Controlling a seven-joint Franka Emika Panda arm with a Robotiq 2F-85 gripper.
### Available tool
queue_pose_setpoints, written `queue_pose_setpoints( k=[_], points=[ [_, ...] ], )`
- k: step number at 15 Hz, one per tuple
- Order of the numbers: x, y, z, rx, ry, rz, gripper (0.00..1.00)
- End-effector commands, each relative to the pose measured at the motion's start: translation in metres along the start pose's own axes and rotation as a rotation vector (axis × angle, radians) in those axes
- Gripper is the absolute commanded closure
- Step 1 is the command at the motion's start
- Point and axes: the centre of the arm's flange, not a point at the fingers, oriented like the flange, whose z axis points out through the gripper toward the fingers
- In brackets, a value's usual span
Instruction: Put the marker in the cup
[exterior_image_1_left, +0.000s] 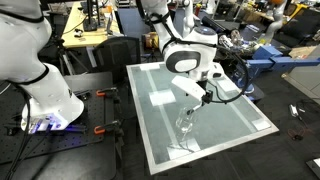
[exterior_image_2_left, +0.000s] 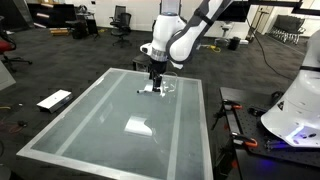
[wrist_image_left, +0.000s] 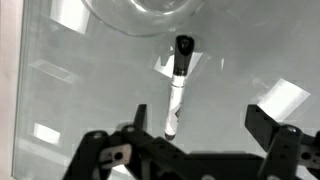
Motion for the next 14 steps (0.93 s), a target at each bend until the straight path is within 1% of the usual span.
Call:
queue_pose_setpoints(
  k=[1,5,9,10,11,12,14],
  points=[
    [0.012,0.017,0.011,0.017,-0.007,0.003,0.00],
    [0.022,0.028,0.021,0.033,-0.016,0.006,0.00],
    [0.031,0.032,0.031,0.071,-0.038,0.000,0.01],
    [0.032,0.033,0.033,0.079,-0.045,-0.002,0.05],
    [0.033,0.032,0.034,0.083,-0.049,-0.001,0.16],
    [0.034,0.033,0.036,0.087,-0.051,-0.002,0.32],
    [0.035,0.033,0.038,0.096,-0.058,-0.004,0.46]
  ],
)
